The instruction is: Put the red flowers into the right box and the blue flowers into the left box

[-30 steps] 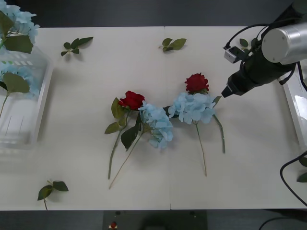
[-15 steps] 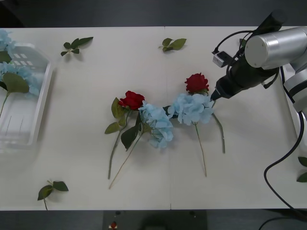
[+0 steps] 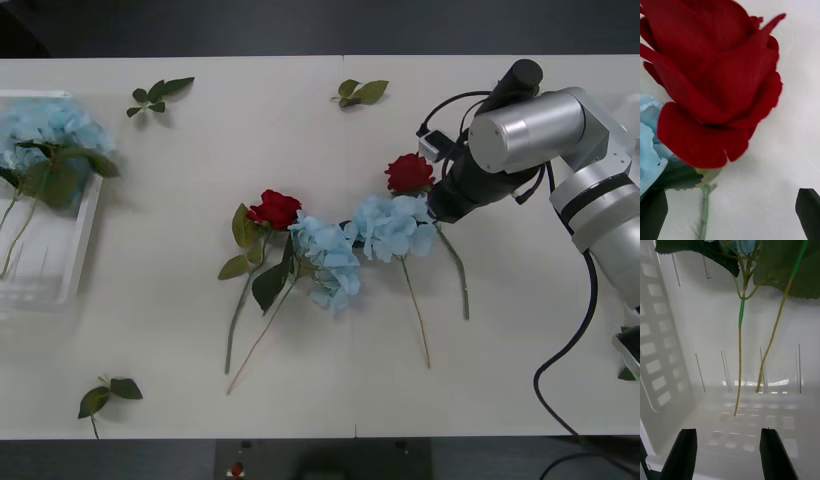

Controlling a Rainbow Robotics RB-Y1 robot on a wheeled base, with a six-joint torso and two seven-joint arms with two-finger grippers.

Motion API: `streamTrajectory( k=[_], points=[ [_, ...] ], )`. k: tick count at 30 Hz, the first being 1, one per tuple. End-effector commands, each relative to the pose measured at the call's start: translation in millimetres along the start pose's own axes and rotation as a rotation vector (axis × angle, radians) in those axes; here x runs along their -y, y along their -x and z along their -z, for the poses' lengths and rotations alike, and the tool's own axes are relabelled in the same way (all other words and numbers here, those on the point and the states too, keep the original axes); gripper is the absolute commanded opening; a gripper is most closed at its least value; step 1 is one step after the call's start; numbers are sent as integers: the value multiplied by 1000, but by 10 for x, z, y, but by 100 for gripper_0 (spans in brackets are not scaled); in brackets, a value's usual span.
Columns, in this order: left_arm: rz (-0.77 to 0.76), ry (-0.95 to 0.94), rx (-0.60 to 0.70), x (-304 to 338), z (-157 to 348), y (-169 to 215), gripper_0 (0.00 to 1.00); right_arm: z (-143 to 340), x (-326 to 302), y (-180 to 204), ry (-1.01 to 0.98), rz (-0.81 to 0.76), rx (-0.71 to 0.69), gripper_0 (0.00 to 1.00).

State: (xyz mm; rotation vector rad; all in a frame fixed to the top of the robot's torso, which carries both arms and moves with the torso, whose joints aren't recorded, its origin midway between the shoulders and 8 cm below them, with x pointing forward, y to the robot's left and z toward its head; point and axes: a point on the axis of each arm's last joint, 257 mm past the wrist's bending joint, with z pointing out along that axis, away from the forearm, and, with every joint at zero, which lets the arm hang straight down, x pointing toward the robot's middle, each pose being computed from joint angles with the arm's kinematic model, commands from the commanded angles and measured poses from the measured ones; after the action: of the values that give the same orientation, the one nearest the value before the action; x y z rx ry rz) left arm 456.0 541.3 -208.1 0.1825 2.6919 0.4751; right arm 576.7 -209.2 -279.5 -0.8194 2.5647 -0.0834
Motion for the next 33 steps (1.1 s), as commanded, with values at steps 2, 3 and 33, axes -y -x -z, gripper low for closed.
streamTrajectory(
  k=[2,3,33],
  points=[
    [12,-1,75,-84,263,226,100,87,-51,256,-11,61,45,100],
    [6,-16,83,-34,294,252,100,83,-55,266,-11,61,49,100],
    [-59,-419,260,2576,857,829,100,-172,-304,365,5,80,87,68]
  ],
)
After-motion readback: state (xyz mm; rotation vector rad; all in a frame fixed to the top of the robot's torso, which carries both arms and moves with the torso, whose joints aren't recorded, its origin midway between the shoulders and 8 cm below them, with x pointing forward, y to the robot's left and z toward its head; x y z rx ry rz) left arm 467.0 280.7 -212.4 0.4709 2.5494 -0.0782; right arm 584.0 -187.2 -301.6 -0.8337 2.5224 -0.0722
